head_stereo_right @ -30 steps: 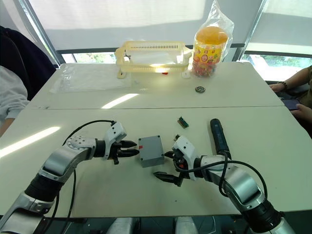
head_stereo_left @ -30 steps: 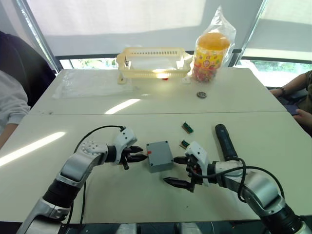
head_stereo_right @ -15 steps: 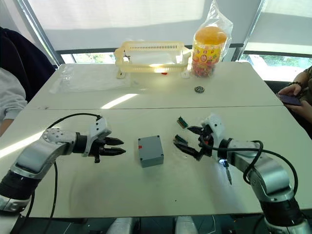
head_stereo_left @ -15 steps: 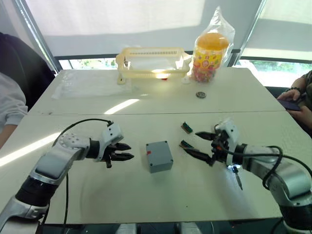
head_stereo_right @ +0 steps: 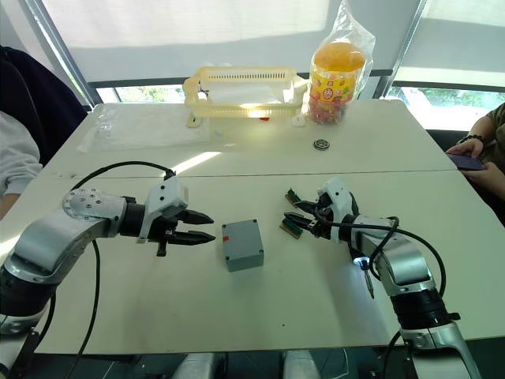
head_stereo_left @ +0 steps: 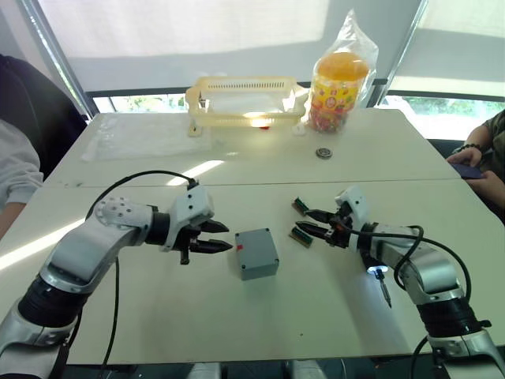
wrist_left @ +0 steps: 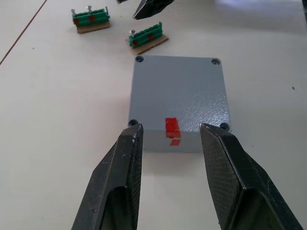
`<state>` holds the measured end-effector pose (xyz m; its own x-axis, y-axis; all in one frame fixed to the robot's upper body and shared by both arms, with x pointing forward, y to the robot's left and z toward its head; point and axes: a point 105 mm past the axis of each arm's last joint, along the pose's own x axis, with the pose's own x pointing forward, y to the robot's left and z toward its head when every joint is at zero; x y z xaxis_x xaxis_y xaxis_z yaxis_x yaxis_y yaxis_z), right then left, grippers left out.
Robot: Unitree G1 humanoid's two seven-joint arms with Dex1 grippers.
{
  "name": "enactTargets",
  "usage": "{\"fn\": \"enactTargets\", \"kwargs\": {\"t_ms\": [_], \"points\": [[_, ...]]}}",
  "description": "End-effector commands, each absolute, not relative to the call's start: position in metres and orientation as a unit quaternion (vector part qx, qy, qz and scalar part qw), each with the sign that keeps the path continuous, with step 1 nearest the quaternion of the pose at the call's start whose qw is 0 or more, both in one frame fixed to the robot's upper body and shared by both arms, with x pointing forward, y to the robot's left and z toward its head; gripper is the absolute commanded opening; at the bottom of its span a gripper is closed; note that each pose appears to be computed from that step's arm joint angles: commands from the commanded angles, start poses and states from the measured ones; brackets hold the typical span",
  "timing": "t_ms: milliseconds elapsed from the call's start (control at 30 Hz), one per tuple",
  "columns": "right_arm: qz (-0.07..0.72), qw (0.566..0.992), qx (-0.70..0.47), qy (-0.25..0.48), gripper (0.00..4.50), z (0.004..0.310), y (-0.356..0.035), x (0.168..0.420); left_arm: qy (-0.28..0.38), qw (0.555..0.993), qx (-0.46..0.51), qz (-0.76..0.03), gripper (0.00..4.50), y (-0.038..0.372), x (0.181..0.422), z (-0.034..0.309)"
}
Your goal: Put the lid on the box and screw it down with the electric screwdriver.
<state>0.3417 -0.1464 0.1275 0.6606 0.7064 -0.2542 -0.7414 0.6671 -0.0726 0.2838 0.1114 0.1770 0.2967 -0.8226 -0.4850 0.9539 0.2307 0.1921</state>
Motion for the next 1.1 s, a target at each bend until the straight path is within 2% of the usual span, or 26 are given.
{"fn": "enactTargets", "kwargs": {"t_ms": [33, 600, 700, 733, 767, 800, 1100], "points": [[0.410, 0.904, -0.091, 0.084, 2.14, 0.134, -0.139, 0.343, 0.127, 0.777, 0.235, -0.570, 1.87, 0.112, 0.282, 0.184], [0.409, 0.902, -0.100, 0.096, 2.14, 0.119, -0.135, 0.349, 0.135, 0.781, 0.229, -0.565, 1.87, 0.111, 0.281, 0.176], [0.408, 0.903, -0.099, 0.097, 1.35, 0.118, -0.135, 0.349, 0.135, 0.781, 0.229, -0.565, 1.87, 0.111, 0.281, 0.175], [0.407, 0.903, -0.100, 0.098, 0.95, 0.118, -0.136, 0.349, 0.135, 0.781, 0.230, -0.565, 1.87, 0.111, 0.281, 0.175], [0.407, 0.903, -0.101, 0.099, 0.26, 0.117, -0.136, 0.349, 0.136, 0.781, 0.230, -0.565, 1.87, 0.111, 0.281, 0.175], [0.408, 0.902, -0.100, 0.101, 0.06, 0.116, -0.136, 0.349, 0.135, 0.781, 0.231, -0.565, 1.87, 0.111, 0.282, 0.174], [0.406, 0.904, -0.094, 0.093, 0.06, 0.122, -0.136, 0.348, 0.135, 0.781, 0.231, -0.564, 1.87, 0.111, 0.283, 0.175]]}}
